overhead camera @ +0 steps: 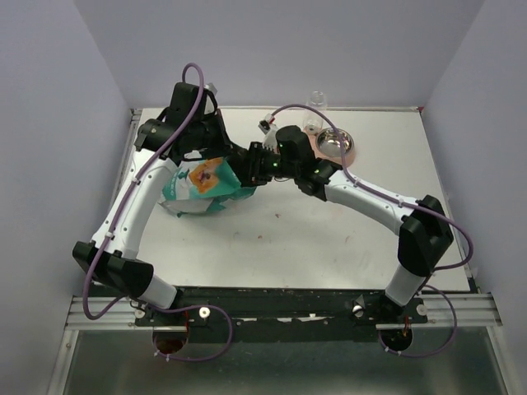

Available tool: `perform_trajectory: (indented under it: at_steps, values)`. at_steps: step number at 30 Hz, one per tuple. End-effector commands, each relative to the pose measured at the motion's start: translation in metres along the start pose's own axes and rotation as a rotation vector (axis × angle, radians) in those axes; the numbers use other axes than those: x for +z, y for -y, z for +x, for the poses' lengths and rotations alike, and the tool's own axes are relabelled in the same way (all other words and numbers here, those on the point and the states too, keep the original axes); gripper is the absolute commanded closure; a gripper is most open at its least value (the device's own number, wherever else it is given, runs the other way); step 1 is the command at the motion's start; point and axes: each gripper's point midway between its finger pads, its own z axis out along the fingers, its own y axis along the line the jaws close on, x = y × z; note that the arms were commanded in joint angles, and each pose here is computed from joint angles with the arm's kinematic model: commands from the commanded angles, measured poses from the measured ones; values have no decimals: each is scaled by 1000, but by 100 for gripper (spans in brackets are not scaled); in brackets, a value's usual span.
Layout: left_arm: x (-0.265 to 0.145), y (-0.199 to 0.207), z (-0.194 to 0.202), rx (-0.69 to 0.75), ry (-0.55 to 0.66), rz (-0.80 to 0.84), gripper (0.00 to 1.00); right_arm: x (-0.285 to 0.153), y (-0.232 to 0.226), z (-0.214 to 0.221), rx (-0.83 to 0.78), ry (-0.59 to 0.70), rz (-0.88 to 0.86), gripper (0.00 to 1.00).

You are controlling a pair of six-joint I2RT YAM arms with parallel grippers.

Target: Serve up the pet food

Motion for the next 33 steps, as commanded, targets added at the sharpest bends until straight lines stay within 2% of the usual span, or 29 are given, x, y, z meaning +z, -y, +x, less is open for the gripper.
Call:
perform_trajectory:
  at_steps: [1, 9, 18, 33]
  values:
    - [-50, 65, -22, 37, 117, 268, 100, -5, -25, 24, 95, -104, -189, 99]
    - [-49, 60, -19, 36, 120, 253, 100, -45, -33, -8, 172, -32, -246, 99]
    - [-50, 61, -20, 40, 117, 256, 100, -85, -2, -20, 262, 38, -222, 99]
    - [-53, 56, -15, 48, 108, 240, 100, -123, 12, -24, 322, 99, -221, 99]
